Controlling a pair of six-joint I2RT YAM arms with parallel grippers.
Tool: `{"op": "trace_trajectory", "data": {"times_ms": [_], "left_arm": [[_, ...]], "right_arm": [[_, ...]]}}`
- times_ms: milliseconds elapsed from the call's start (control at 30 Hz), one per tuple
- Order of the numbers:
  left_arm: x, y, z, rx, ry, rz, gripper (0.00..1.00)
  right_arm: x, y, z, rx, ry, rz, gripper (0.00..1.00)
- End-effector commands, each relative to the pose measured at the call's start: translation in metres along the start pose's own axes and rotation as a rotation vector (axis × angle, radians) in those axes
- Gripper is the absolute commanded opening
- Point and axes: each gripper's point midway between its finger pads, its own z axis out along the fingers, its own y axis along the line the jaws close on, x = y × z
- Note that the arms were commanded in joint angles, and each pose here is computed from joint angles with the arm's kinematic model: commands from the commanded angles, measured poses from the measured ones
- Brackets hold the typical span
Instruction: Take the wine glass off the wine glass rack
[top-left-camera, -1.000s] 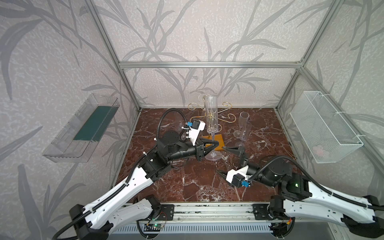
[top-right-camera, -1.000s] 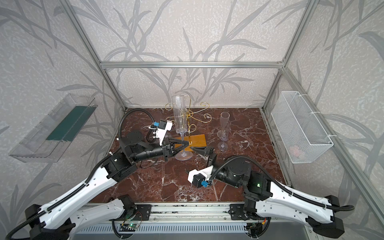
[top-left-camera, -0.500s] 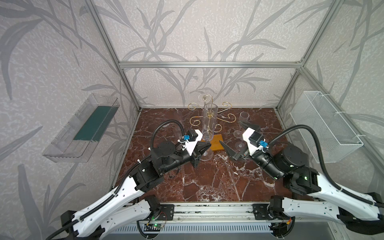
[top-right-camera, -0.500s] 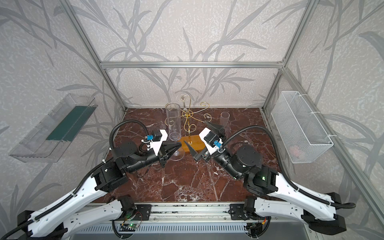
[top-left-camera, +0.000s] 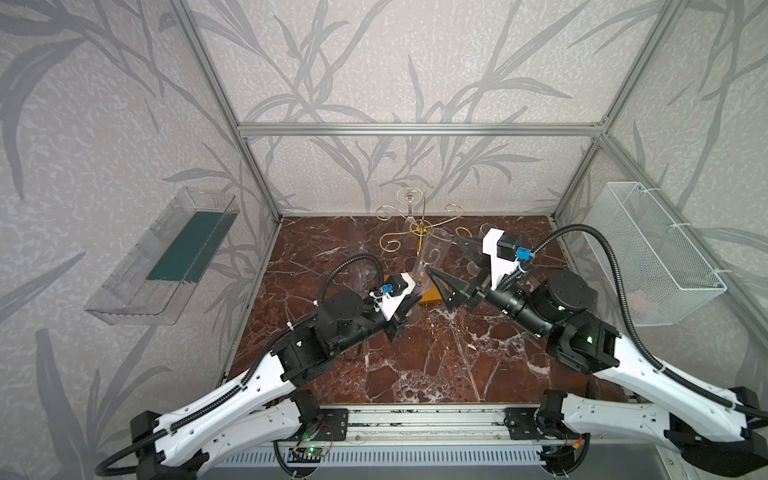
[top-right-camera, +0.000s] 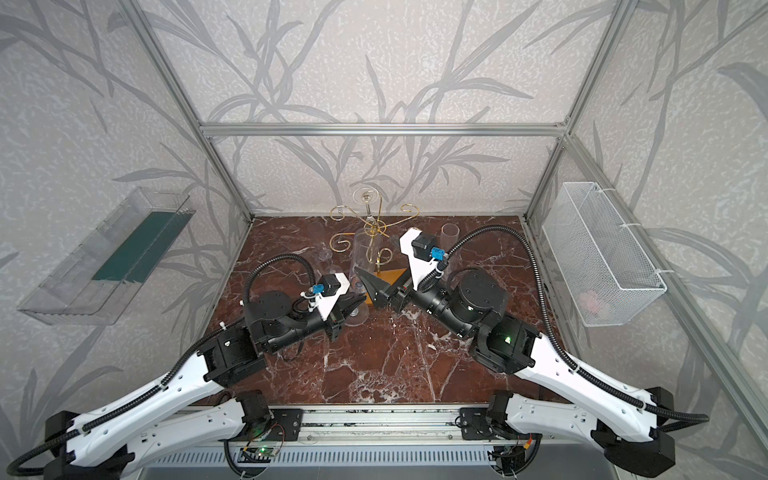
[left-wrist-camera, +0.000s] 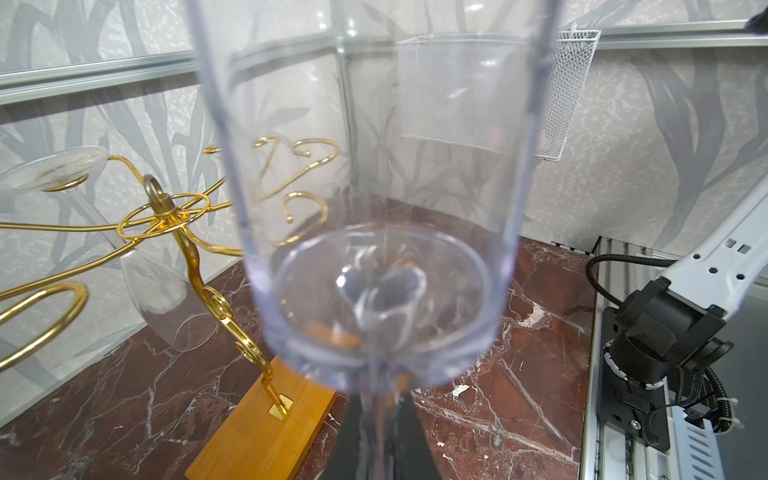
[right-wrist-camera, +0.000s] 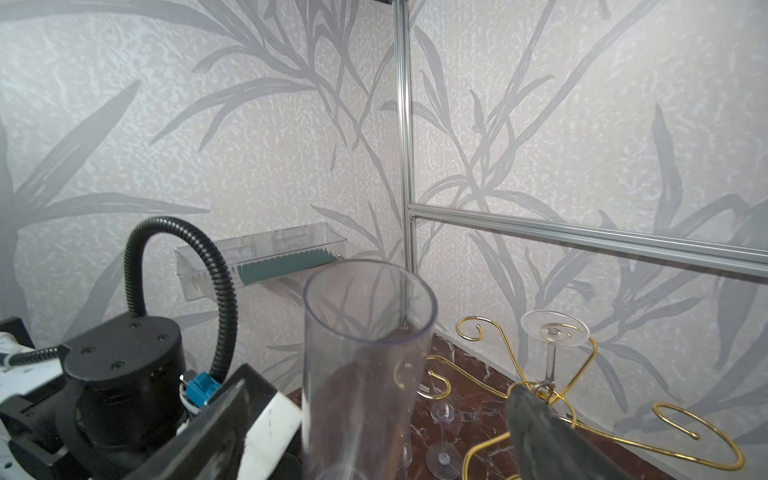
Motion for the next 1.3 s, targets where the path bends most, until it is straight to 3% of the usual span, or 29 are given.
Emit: {"op": "trace_trajectory", "data": {"times_ms": [0,300,467,800,900,1067,1167,1267], "left_arm": [[-0.016,-0.001,-0.001,-0.008,-0.059,0.044,0.00],[-0.015,-0.012,0.006,0.005,-0.039,0.084,0.00],[-0.013,-0.013,0.008,0.003,-0.031,0.086,0.00],[-0.010,-0.012,0.009,-0.011,-0.022,0.076,0.00],[-0.009,-0.012,0.012,-0.013,-0.015,0.076,0.14],[-0.011,-0.010,0.006,-0.025,-0.005,0.071,0.57],[-0.016,-0.007,-0.004,-0.035,-0.034,0.055,0.68],[-0.019,-0.002,-0.015,-0.060,-0.068,0.034,0.76]], "right_arm": [[-0.015,-0.002,0.002,-0.005,-0.044,0.094,0.92],[0.002,-0.003,0.020,-0.033,-0.006,0.128,0.82],[0.009,-0.003,0.019,-0.031,0.010,0.120,0.58],[0.015,-0.009,0.004,-0.019,-0.016,0.100,0.39],[0.017,-0.009,0.001,-0.019,-0.018,0.086,0.39],[0.019,-0.022,-0.012,0.040,-0.020,0.036,0.39],[0.026,-0.038,-0.024,0.112,-0.012,0.024,0.39],[0.048,-0.057,-0.038,0.194,0.055,-0.098,0.39]]}}
